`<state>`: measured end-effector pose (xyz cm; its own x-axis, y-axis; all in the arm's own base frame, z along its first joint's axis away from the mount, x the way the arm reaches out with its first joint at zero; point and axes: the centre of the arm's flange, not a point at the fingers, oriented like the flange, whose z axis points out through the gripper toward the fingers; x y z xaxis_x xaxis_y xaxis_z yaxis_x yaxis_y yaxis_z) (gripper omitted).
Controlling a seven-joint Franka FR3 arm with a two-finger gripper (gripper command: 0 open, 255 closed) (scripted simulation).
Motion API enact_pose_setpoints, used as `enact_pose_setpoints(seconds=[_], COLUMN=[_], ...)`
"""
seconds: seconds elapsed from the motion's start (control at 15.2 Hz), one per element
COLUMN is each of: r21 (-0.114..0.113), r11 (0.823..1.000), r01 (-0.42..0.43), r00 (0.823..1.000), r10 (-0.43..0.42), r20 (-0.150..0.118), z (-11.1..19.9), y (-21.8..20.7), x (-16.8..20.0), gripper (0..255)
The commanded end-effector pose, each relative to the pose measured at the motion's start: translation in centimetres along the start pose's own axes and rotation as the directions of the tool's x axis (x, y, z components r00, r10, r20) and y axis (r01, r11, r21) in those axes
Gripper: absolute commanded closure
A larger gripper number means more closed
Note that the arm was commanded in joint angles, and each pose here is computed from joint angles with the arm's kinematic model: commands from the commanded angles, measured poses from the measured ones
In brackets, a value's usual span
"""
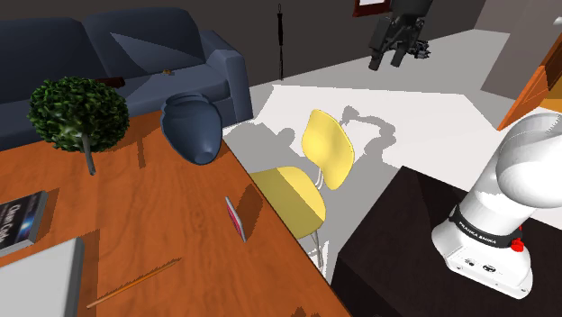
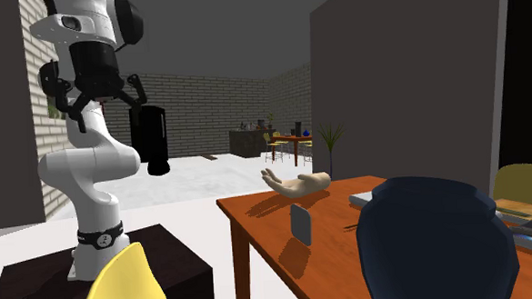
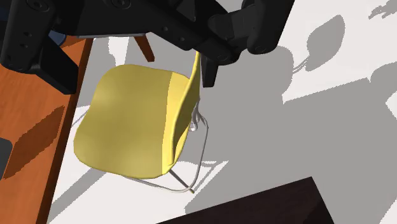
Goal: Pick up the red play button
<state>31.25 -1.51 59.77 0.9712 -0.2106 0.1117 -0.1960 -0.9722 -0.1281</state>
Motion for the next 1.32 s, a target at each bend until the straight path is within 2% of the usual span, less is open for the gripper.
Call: enact_pose_setpoints(seconds=[0.0,1.25], r21=[0.0,-0.045], r11=[1.0,0.996], r01=[0.0,-0.073], r00=[1.0,0.997], r10=[0.0,0.074], r20=[0.0,0.025], z=[0.0,13.7], y=[0.0,-21.6], x=[0.0,2.5], gripper=[0,0])
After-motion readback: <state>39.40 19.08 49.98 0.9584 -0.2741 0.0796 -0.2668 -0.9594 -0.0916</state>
